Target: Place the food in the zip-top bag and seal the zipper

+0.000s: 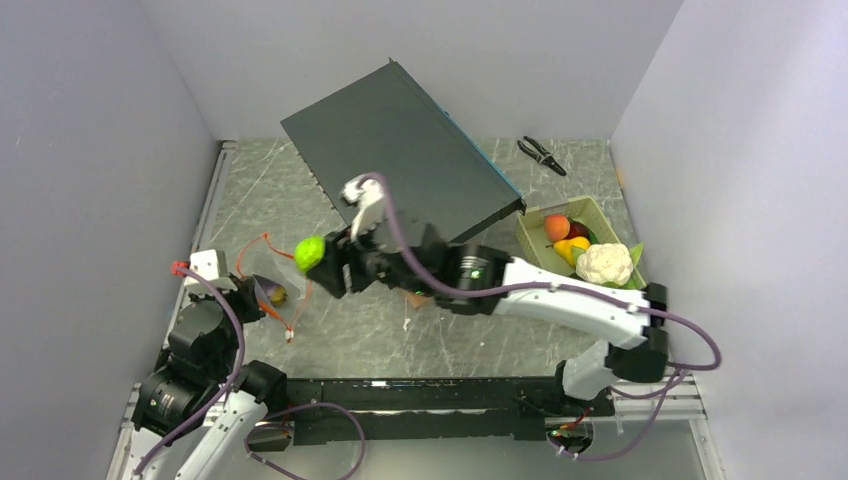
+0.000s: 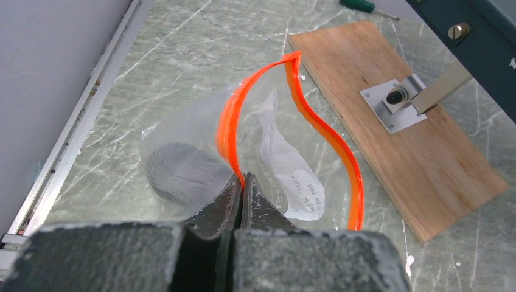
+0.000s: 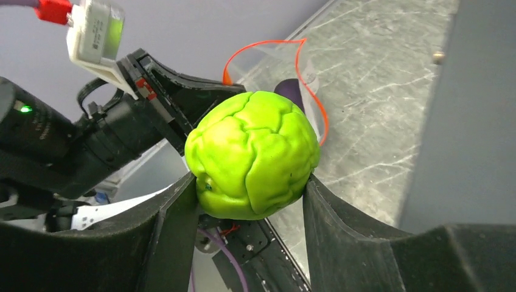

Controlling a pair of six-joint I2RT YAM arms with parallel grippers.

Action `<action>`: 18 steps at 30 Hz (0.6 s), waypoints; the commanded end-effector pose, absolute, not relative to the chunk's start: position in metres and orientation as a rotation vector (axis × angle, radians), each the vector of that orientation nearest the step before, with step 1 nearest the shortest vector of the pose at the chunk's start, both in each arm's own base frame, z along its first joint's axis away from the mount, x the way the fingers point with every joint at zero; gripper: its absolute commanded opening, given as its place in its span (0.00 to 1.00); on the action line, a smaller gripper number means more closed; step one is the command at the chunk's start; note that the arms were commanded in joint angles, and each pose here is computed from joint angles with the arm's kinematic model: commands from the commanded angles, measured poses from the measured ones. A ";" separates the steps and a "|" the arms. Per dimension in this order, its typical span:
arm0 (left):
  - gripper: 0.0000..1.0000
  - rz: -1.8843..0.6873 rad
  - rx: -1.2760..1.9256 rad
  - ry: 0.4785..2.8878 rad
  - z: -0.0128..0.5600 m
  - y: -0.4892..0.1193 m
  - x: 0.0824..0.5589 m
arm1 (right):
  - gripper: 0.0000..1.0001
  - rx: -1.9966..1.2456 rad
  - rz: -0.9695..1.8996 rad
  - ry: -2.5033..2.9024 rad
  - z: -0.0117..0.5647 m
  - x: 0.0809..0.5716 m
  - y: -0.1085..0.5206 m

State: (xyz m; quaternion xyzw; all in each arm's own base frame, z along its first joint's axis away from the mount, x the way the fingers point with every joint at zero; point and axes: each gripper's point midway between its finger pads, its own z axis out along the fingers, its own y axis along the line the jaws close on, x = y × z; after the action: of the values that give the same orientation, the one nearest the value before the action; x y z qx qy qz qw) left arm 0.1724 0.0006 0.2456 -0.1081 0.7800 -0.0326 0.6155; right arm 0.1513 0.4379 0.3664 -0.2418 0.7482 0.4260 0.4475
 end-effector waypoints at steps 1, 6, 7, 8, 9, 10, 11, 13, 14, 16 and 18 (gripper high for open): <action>0.00 -0.088 -0.301 1.728 0.257 0.007 0.170 | 0.17 -0.603 0.935 1.783 0.382 0.156 0.467; 0.00 -0.086 -0.310 1.723 0.258 0.009 0.169 | 0.24 -0.668 0.842 1.840 0.352 0.163 0.507; 0.00 -0.089 -0.309 1.722 0.258 0.008 0.169 | 0.26 -0.683 0.823 1.848 0.345 0.165 0.515; 0.00 -0.089 -0.308 1.723 0.258 0.008 0.168 | 0.29 -0.685 0.805 1.852 0.342 0.168 0.520; 0.00 -0.087 -0.313 1.721 0.258 0.009 0.168 | 0.31 -0.687 0.784 1.858 0.336 0.171 0.525; 0.00 -0.088 -0.317 1.719 0.259 0.010 0.167 | 0.33 -0.684 0.764 1.858 0.333 0.175 0.530; 0.00 -0.088 -0.319 1.716 0.259 0.010 0.167 | 0.36 -0.688 0.746 1.855 0.329 0.178 0.535; 0.00 -0.091 -0.322 1.706 0.260 0.011 0.165 | 0.41 -0.702 0.713 1.859 0.318 0.183 0.543; 0.00 -0.093 -0.323 1.700 0.261 0.011 0.165 | 0.43 -0.708 0.702 1.862 0.314 0.184 0.547; 0.00 -0.097 -0.327 1.689 0.263 0.012 0.164 | 0.47 -0.725 0.678 1.873 0.304 0.186 0.553; 0.00 -0.095 -0.332 1.687 0.263 0.013 0.163 | 0.51 -0.740 0.662 1.888 0.294 0.186 0.556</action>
State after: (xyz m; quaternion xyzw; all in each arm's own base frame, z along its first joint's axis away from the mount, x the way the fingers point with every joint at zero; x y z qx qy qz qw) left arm 0.1638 0.0087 0.2533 -0.1296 0.7597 -0.0393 0.6361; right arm 0.1786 0.5567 0.2796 -0.3052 0.7816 0.2850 0.4634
